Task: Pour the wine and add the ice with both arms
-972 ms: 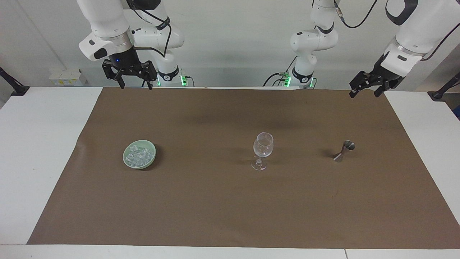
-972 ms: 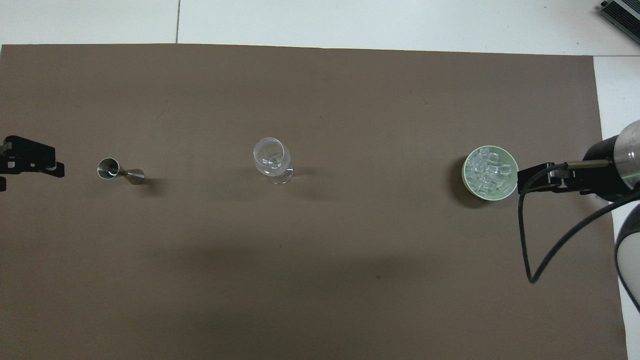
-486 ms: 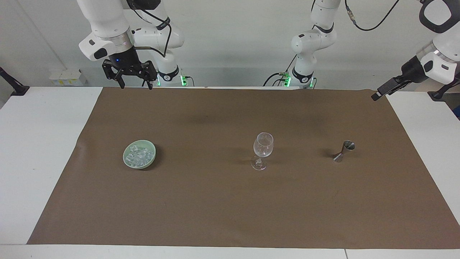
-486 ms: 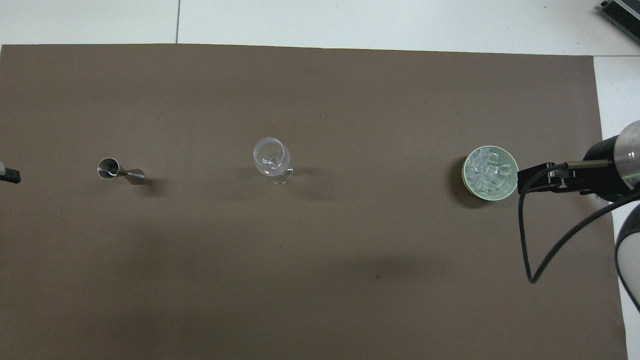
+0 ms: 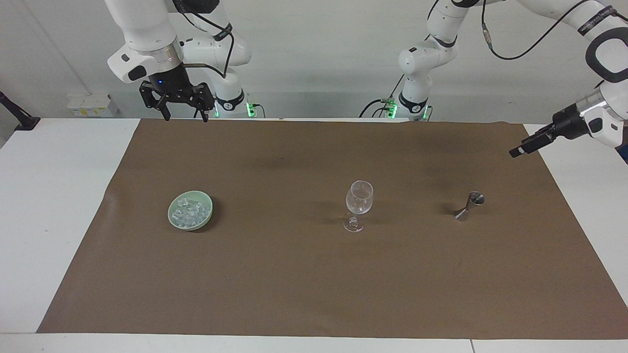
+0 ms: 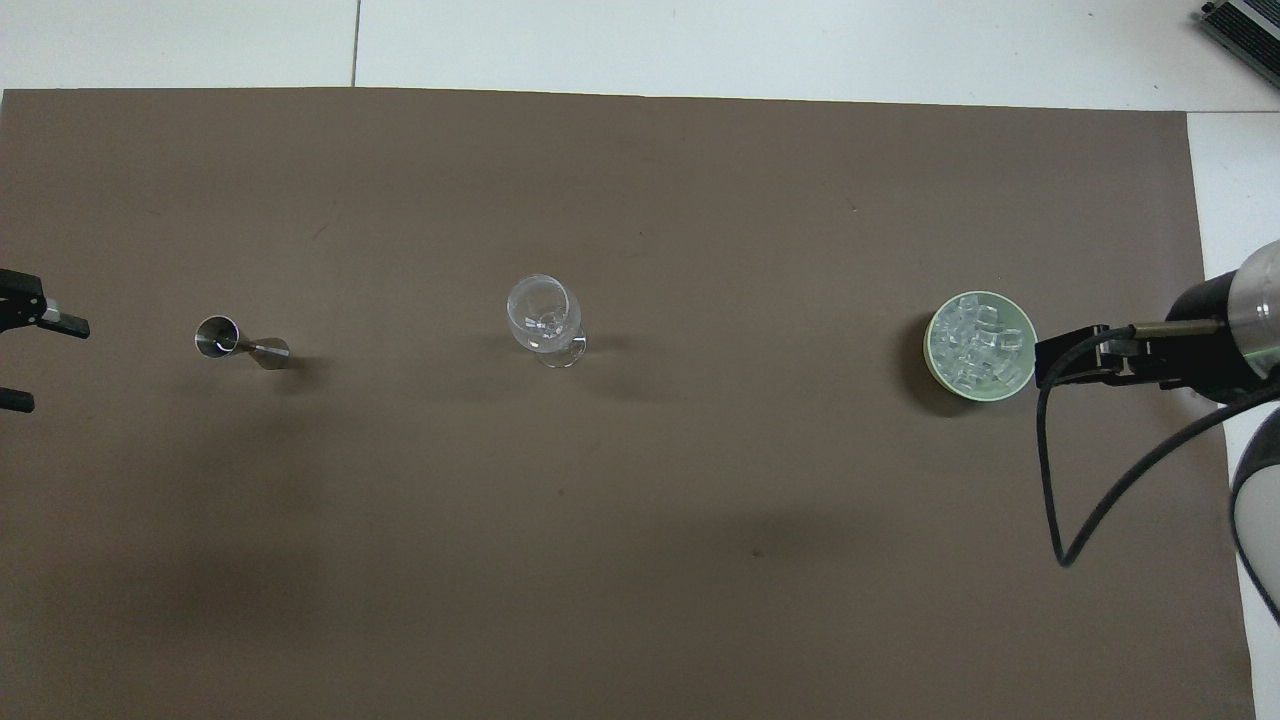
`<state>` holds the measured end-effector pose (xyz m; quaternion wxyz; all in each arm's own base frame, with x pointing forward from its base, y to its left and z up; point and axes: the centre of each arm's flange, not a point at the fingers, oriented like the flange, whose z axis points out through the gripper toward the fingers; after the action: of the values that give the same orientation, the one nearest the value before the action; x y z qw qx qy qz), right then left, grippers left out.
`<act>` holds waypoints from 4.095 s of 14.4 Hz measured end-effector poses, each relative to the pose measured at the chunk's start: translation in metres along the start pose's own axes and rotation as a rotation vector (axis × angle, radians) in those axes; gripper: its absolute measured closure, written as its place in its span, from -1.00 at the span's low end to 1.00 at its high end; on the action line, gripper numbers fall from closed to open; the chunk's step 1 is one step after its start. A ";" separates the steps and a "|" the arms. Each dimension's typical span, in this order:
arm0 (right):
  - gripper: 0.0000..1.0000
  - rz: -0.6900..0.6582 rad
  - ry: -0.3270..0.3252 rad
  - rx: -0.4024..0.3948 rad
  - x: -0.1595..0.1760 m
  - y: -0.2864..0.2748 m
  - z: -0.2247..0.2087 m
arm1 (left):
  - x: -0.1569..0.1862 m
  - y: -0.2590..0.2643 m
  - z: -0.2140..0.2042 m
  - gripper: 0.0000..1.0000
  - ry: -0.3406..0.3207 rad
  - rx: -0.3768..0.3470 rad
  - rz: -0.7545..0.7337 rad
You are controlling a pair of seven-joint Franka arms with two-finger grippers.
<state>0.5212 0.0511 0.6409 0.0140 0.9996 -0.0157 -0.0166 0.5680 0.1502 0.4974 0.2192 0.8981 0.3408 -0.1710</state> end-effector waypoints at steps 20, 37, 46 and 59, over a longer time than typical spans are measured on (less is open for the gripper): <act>-1.00 0.000 0.000 0.000 0.000 0.000 0.000 | 0.136 -0.099 0.134 -1.00 -0.555 -0.472 -0.617; -1.00 0.000 0.000 0.000 0.000 0.000 0.000 | 0.159 -0.078 0.198 -1.00 -0.617 -0.500 -0.681; -1.00 0.000 0.000 0.000 0.000 0.000 0.000 | 0.158 -0.072 0.203 -1.00 -0.621 -0.494 -0.681; -1.00 0.000 0.000 0.000 0.000 0.000 0.000 | 0.161 -0.069 0.222 -0.87 -0.656 -0.495 -0.683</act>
<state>0.5212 0.0511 0.6408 0.0140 0.9996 -0.0157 -0.0166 0.5995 0.1695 0.2171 0.4514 0.5568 0.5573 -0.4189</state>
